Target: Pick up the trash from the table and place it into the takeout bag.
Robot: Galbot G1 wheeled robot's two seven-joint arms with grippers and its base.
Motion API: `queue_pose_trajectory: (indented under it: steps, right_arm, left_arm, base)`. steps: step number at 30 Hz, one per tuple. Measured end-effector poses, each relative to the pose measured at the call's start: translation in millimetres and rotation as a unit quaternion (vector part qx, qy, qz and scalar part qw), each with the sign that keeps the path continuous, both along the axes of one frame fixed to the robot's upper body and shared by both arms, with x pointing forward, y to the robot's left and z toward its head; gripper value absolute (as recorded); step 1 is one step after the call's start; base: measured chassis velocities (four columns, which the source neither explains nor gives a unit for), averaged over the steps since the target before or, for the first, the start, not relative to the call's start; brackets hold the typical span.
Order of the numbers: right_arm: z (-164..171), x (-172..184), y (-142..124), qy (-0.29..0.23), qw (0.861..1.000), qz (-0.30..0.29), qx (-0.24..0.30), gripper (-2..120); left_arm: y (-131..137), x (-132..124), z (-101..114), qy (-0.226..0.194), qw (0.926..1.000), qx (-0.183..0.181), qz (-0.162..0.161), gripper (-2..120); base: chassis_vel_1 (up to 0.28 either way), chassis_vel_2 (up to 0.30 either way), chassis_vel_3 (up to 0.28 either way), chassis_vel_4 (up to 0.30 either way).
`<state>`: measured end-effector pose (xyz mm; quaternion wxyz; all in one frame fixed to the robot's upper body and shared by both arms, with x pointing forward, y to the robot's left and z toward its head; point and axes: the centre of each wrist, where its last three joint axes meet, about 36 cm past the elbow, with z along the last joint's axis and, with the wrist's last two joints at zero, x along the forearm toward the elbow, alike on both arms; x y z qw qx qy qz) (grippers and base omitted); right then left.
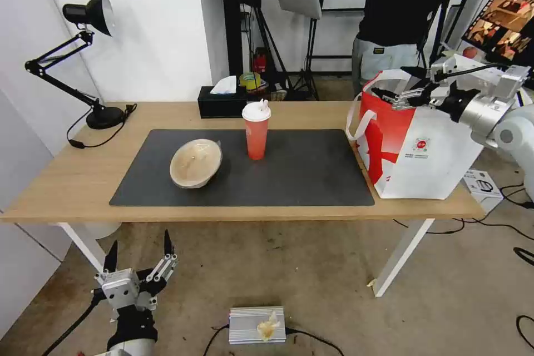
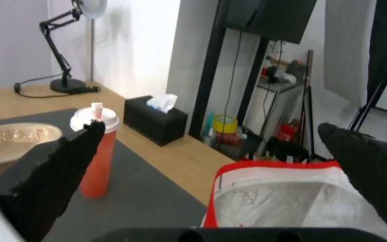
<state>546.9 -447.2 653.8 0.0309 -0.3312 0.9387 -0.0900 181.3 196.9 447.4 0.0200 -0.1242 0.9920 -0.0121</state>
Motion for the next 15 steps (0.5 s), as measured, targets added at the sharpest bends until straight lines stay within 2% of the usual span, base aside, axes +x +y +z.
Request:
queue_pose_trajectory:
  steps: [5, 11, 15]
  right_arm:
    - [3, -7, 0, -0.007, 1.0, 0.001, 0.002, 103]
    - [6, -18, 7, -0.023, 1.0, 0.008, 0.016, 100]
    - [3, -39, 31, -0.072, 0.996, 0.003, 0.043, 100]
  left_arm:
    - [0, -1, 1, 0.0, 1.0, 0.001, 0.001, 100]
    - [1, -2, 3, -0.001, 1.0, 0.004, 0.0, 100]
    - [1, -2, 4, -0.003, 1.0, 0.003, -0.001, 100]
  base:
    - [0.0, 0.0, 0.0, 0.0]
    - [0.0, 0.0, 0.0, 0.0]
    - [0.0, 0.0, 0.0, 0.0]
